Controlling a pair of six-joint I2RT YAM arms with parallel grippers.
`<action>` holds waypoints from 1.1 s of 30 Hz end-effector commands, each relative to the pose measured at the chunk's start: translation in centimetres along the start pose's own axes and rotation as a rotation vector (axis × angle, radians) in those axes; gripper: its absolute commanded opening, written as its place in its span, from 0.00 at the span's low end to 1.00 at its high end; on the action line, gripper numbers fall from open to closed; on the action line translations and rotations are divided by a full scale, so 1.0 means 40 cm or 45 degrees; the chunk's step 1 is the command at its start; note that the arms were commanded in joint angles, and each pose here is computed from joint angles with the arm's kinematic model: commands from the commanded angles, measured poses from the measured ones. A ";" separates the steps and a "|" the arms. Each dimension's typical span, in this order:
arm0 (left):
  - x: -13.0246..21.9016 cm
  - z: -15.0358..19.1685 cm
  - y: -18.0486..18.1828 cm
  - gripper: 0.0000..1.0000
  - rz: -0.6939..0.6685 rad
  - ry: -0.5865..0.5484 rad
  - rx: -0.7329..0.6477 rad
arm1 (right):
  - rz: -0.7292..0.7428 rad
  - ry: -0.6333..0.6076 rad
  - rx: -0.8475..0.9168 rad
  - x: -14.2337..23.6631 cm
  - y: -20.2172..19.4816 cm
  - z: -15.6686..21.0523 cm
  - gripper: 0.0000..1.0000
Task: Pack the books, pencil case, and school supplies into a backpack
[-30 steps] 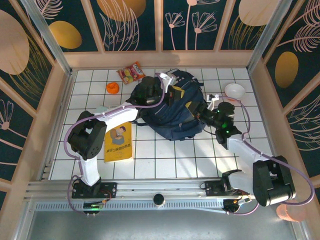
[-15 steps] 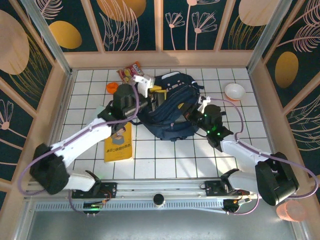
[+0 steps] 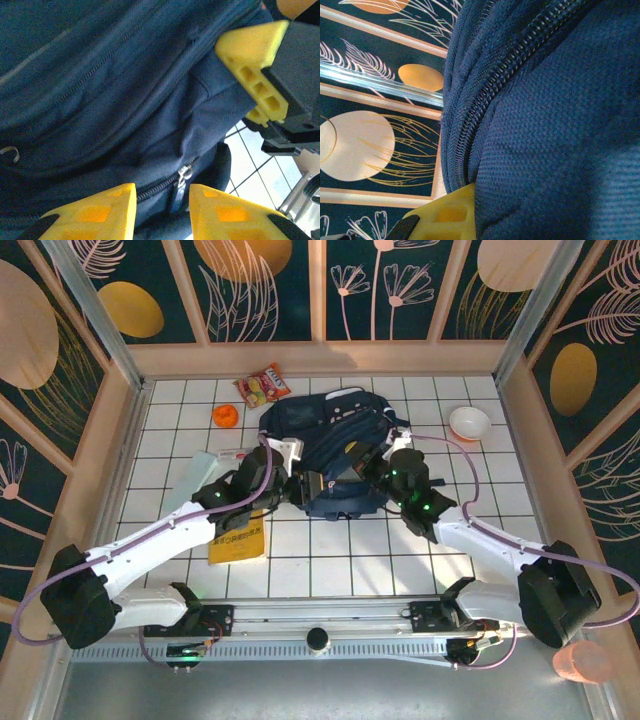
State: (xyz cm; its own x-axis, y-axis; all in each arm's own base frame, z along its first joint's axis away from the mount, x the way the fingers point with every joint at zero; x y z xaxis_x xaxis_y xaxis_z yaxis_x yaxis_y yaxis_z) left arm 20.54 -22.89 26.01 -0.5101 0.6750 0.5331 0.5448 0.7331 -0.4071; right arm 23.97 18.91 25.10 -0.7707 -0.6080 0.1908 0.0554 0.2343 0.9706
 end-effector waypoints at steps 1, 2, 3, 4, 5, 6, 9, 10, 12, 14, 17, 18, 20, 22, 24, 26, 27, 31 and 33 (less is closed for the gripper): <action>0.002 0.005 -0.017 0.33 -0.008 0.064 0.111 | -0.136 -0.114 -0.016 -0.001 0.079 -0.012 0.00; -0.001 0.006 -0.020 0.33 0.001 0.070 0.114 | -0.133 -0.110 -0.015 -0.003 0.080 -0.010 0.00; -0.005 0.006 -0.025 0.33 0.017 0.076 0.120 | -0.128 -0.105 -0.016 -0.007 0.080 -0.006 0.00; -0.007 0.007 -0.030 0.33 0.035 0.085 0.124 | -0.126 -0.101 -0.017 -0.010 0.080 -0.005 0.00; -0.012 0.010 -0.037 0.33 0.049 0.099 0.126 | -0.123 -0.095 -0.016 -0.014 0.079 0.000 0.00; -0.015 0.013 -0.045 0.34 0.059 0.114 0.122 | -0.125 -0.091 -0.014 -0.017 0.082 0.003 0.00; -0.020 0.025 -0.050 0.34 0.025 0.159 0.107 | -0.125 -0.068 -0.007 -0.028 0.088 0.010 0.00; -0.022 0.030 -0.045 0.35 0.001 0.169 0.107 | -0.123 -0.061 -0.003 -0.030 0.090 0.013 0.00; -0.023 0.036 -0.035 0.36 -0.058 0.177 0.104 | -0.130 -0.055 -0.001 -0.033 0.093 0.017 0.00; -0.026 0.042 -0.024 0.36 -0.112 0.186 0.089 | -0.133 -0.057 0.003 -0.034 0.097 0.020 0.00; -0.023 0.020 -0.026 0.37 -0.182 0.175 0.022 | -0.137 -0.064 0.017 -0.032 0.105 0.029 0.00; -0.023 0.018 -0.021 0.38 -0.222 0.177 -0.001 | -0.137 -0.064 0.024 -0.032 0.107 0.032 0.00; -0.026 0.017 -0.016 0.38 -0.247 0.164 -0.014 | -0.136 -0.059 0.034 -0.035 0.110 0.040 0.00; -0.032 0.019 -0.016 0.38 -0.236 0.143 0.000 | -0.135 -0.045 0.043 -0.039 0.114 0.049 0.00; -0.042 0.020 -0.014 0.38 -0.231 0.134 0.007 | -0.131 -0.030 0.045 -0.045 0.115 0.056 0.00; -0.049 0.021 -0.010 0.38 -0.261 0.132 0.000 | -0.133 -0.023 0.046 -0.047 0.116 0.060 0.00; -0.052 0.022 -0.006 0.37 -0.285 0.129 -0.005 | -0.136 -0.020 0.046 -0.048 0.118 0.063 0.00; -0.059 0.023 0.007 0.33 -0.355 0.119 -0.026 | -0.142 -0.012 0.059 -0.048 0.126 0.069 0.00; -0.066 0.028 0.012 0.31 -0.383 0.131 -0.037 | -0.139 -0.008 0.065 -0.049 0.127 0.072 0.00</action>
State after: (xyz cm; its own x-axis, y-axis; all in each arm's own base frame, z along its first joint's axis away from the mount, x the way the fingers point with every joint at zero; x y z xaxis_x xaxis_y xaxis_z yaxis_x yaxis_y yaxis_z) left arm 20.92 -24.29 23.90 -0.5467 0.4734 0.6906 0.4215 0.8683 -0.2615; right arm 23.75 22.74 25.43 -0.7527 -0.6170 0.2297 0.0615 0.2814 0.9576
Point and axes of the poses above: each hand's point on the last joint's axis, 136 mm out from that joint toward the fingers, its own x axis back along the fingers, its own y axis along the line the jaws close on, z = x × y, the point moved 10 cm from there along x, back along the fingers, and after that the axes turned 14 degrees about -x, right-handed, at the moved point
